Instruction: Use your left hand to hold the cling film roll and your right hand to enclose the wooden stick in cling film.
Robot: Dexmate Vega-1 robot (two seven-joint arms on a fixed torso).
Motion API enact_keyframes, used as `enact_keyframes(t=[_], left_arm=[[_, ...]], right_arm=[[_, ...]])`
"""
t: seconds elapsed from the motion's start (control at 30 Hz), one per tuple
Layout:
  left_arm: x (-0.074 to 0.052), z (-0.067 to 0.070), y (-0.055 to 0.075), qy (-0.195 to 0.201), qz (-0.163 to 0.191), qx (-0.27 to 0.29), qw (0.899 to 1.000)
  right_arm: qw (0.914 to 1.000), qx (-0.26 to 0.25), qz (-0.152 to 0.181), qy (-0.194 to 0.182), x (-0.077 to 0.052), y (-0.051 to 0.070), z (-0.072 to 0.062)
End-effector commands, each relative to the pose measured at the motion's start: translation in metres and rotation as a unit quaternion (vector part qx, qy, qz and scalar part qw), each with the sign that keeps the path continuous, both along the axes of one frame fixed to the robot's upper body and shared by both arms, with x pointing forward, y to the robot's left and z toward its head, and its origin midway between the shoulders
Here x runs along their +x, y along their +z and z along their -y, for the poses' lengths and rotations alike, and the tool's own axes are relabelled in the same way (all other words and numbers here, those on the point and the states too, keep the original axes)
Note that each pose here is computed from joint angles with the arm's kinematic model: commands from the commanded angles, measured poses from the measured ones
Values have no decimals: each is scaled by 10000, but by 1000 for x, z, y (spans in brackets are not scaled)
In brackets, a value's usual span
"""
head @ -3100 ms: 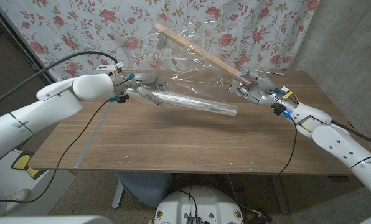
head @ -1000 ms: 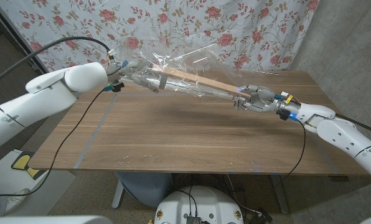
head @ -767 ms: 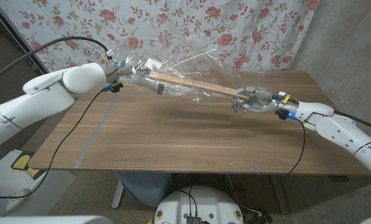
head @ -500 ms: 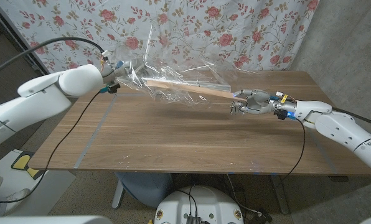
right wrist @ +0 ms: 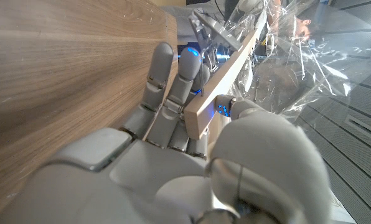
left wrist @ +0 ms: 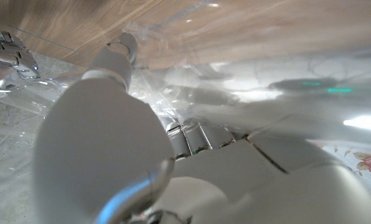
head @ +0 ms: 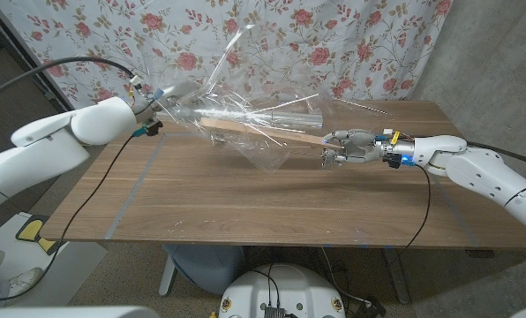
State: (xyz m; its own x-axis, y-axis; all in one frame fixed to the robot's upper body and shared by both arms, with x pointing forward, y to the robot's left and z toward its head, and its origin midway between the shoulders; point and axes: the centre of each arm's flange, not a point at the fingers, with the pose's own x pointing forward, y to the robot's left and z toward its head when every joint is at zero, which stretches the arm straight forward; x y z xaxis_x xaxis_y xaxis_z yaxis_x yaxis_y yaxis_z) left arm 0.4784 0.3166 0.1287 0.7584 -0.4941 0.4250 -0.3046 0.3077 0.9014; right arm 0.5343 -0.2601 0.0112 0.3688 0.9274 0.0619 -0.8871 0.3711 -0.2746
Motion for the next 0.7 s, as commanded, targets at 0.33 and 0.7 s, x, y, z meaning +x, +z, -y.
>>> enact_keyframes(t=[0.33, 0.7], left_arm=[[-3, -15, -5, -121, 82, -166, 9998], [-10, -18, -4, -232, 372, -346, 9984]], right_arm=[[9996, -199, -82, -203, 10, -2, -17], [9976, -307, -199, -591, 19, -5, -6]])
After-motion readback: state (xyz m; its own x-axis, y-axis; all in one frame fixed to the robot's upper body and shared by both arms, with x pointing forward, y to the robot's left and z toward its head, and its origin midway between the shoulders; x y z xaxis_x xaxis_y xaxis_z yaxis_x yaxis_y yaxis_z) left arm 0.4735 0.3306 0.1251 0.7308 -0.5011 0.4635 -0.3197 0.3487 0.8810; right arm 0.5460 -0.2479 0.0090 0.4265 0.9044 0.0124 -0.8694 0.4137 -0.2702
